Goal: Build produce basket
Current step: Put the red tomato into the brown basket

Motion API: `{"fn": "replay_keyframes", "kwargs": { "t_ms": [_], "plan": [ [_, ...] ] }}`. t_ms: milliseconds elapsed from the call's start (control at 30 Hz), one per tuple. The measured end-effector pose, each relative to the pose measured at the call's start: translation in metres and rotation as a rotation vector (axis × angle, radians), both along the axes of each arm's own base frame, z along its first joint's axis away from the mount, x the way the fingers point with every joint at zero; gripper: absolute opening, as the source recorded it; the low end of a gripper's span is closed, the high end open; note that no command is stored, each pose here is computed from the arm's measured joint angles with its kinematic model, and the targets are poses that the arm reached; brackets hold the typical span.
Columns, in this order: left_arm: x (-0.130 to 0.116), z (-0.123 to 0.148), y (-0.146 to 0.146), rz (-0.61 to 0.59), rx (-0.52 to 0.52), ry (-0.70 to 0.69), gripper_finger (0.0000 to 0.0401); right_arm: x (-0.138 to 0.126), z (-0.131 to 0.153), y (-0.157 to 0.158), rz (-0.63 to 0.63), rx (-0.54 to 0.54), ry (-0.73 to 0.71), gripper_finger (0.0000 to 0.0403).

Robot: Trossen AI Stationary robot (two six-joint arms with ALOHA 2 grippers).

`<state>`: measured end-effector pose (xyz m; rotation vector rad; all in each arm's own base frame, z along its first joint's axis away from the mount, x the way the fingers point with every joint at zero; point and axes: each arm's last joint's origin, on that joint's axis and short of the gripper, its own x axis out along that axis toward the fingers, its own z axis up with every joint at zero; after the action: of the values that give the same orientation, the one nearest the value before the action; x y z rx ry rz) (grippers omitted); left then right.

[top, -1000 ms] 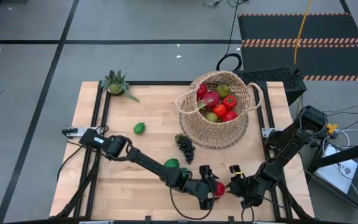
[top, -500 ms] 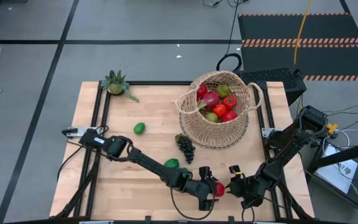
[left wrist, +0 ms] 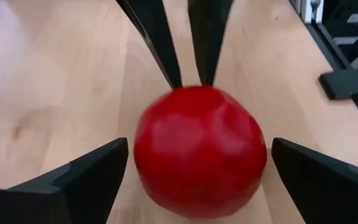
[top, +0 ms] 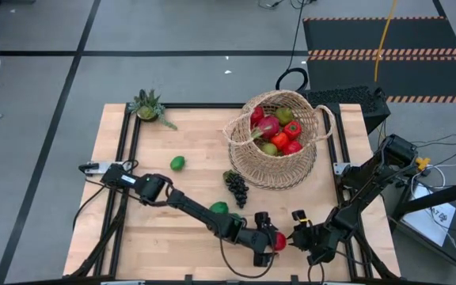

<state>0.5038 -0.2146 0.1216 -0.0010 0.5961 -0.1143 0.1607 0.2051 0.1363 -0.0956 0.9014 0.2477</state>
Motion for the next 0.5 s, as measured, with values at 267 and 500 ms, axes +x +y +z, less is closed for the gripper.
{"fn": "replay_keyframes", "kwargs": {
  "t_ms": [267,500],
  "plan": [
    [0.0003,-0.0014,0.0001,-0.013,0.015,-0.002,0.0331,-0.0005,-0.0001,0.0004,0.002,0.003,0.004,0.0077],
    [0.0004,-0.0012,0.0001,-0.016,0.020,-0.004,0.0306,-0.0039,0.0049,0.0016,0.029,0.099,0.097,0.0077]
  ]
}}
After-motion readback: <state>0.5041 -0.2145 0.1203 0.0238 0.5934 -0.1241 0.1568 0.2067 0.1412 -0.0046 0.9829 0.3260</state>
